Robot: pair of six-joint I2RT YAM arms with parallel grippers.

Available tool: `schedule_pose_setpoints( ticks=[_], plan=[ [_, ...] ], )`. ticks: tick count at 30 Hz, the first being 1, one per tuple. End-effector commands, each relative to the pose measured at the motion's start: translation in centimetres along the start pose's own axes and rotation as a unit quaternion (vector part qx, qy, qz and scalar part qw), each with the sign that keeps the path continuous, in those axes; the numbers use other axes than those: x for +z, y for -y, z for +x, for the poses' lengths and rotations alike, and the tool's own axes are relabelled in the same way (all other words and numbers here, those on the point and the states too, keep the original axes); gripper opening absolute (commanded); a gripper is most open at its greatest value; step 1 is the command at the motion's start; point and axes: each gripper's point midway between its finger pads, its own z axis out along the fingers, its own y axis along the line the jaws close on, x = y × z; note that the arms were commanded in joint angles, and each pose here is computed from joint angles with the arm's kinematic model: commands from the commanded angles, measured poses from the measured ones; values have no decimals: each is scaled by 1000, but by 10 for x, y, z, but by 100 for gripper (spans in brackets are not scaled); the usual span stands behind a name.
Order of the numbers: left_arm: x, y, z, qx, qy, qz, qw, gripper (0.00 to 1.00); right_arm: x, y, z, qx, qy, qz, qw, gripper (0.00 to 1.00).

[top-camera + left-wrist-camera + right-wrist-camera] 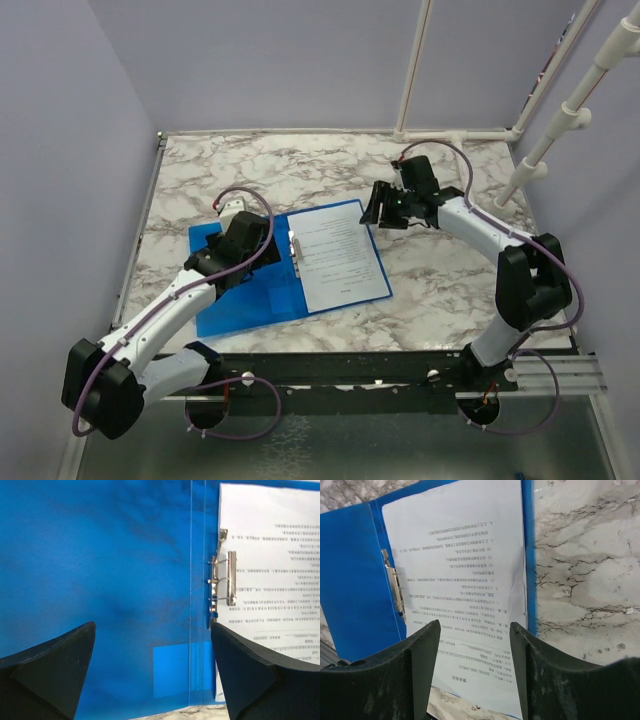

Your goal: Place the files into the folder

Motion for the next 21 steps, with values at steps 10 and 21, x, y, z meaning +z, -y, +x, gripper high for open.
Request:
schedule_pose_setpoints(
  ticks=[10, 21],
  plan=[
    [-29, -62, -60, -2, 63, -106, 992, 99, -21, -53, 8, -70, 17, -14, 997, 61],
    [-43, -66, -67, -6, 88, -86, 992, 99, 14, -113, 37, -125, -10, -9, 992, 55]
  ],
)
